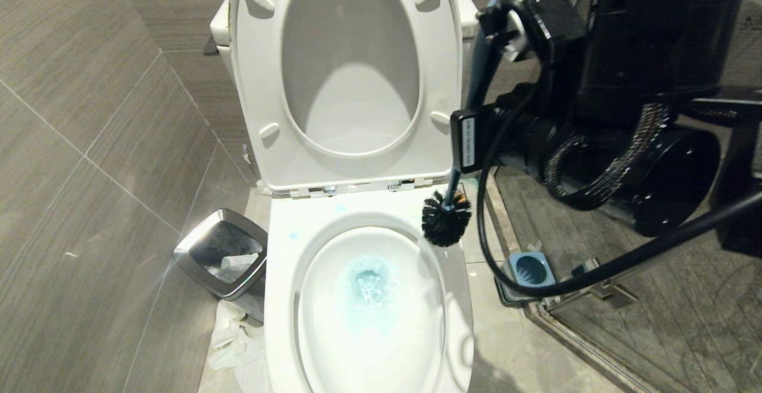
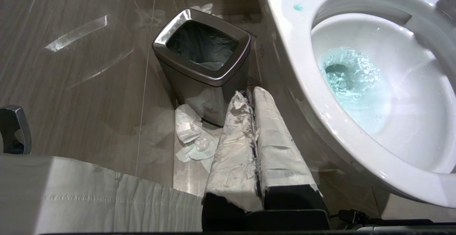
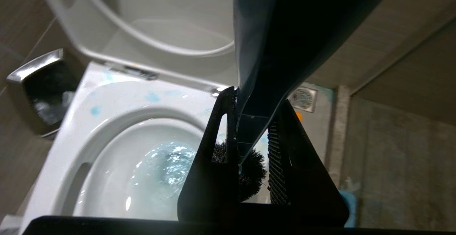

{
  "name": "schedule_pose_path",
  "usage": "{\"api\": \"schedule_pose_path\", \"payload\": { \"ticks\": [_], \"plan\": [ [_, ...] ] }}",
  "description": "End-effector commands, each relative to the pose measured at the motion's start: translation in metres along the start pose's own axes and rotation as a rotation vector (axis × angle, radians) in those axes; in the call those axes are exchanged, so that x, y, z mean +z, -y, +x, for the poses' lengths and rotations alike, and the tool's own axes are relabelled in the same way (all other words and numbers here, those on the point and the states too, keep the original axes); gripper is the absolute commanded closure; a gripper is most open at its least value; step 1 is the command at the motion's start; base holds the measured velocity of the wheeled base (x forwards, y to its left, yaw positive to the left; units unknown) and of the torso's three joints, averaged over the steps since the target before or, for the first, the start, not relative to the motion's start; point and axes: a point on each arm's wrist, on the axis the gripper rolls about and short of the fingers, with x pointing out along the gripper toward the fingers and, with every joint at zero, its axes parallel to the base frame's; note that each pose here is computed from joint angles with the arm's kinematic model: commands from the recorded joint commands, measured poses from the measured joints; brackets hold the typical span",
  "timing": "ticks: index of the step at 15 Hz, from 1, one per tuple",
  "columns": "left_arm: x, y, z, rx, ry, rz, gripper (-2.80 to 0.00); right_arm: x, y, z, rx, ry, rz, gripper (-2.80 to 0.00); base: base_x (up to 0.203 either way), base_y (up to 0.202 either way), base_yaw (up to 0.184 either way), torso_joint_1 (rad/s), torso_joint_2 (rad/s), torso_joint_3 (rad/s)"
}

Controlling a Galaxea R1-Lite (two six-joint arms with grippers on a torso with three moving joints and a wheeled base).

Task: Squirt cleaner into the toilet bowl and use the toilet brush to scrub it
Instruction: Put the toilet brush back

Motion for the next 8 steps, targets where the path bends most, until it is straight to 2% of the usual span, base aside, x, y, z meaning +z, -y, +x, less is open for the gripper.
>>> {"api": "schedule_pose_path", "payload": {
  "ticks": [1,5,8],
  "plan": [
    [0.0,0.0,0.0,0.001,-0.001,0.0,0.0,0.019,0.041,-0.015,-0.088,0.04,0.035,0.0,0.0,0.0,0.0,0.0,0.0,0.0],
    [0.0,0.0,0.0,0.001,-0.001,0.0,0.0,0.008,0.096,-0.005,-0.22,-0.011,0.031,0.0,0.0,0.0,0.0,0.0,0.0,0.0],
    [0.0,0.0,0.0,0.001,-0.001,0.0,0.0,-0.016,0.13,0.001,-0.241,-0.071,0.031,0.0,0.0,0.0,0.0,0.0,0.0,0.0]
  ]
}}
